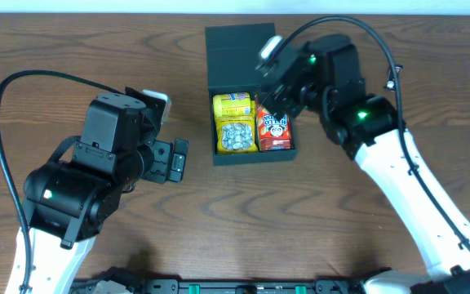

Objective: Pack container
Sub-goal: 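Release the Mentos bottle and move the right gripper back right, then grasp the black Mars bar with the right gripper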

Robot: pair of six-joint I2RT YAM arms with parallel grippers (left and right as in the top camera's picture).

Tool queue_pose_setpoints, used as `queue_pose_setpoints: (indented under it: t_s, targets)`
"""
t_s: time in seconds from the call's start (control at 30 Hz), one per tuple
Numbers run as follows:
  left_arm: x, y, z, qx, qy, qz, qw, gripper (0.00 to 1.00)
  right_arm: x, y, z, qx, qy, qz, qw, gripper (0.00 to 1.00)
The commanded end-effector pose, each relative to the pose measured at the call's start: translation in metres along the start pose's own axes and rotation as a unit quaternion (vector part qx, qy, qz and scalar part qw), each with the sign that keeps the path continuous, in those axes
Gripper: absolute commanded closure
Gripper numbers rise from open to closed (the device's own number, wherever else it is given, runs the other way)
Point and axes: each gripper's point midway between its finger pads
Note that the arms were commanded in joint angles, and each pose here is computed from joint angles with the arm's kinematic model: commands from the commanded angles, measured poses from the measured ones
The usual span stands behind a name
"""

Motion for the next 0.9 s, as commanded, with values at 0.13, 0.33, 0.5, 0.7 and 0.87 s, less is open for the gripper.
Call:
queue_pose_setpoints:
  t_s: [0.13, 0.33, 0.5, 0.7, 0.87]
  targets:
    - [0.000, -0.005, -0.003, -0.007, 0.002, 0.000, 1.000, 0.05, -0.084, 0.005, 0.071, 0.080, 0.126, 0.112, 0.982, 0.01]
    - [0.000, -0.005, -0.003, -0.007, 0.002, 0.000, 1.000, 0.05, -0.149, 0.009, 0.151, 0.137, 0.237, 0.199, 0.941, 0.01]
    - [0.000, -0.005, -0.003, -0.007, 0.002, 0.000, 1.000, 0.05, -0.185, 0.012, 0.209, 0.169, 0.308, 0.271, 0.896, 0.01]
    - [0.000, -0.005, -0.003, -0.007, 0.002, 0.000, 1.000, 0.05, -0.209, 0.024, 0.262, 0.170, 0.379, 0.306, 0.857, 0.01]
    - [0.000, -0.005, -0.003, -0.007, 0.002, 0.000, 1.000, 0.05, -0.219, 0.034, 0.296, 0.168, 0.417, 0.320, 0.834, 0.01]
Point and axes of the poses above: each gripper's point midway between its finger pads, its own y axis out along the fingers, its own x axis along the line the jaws close on, z = x × y, and after that the axes turned 6 degrees about -y, right-handed
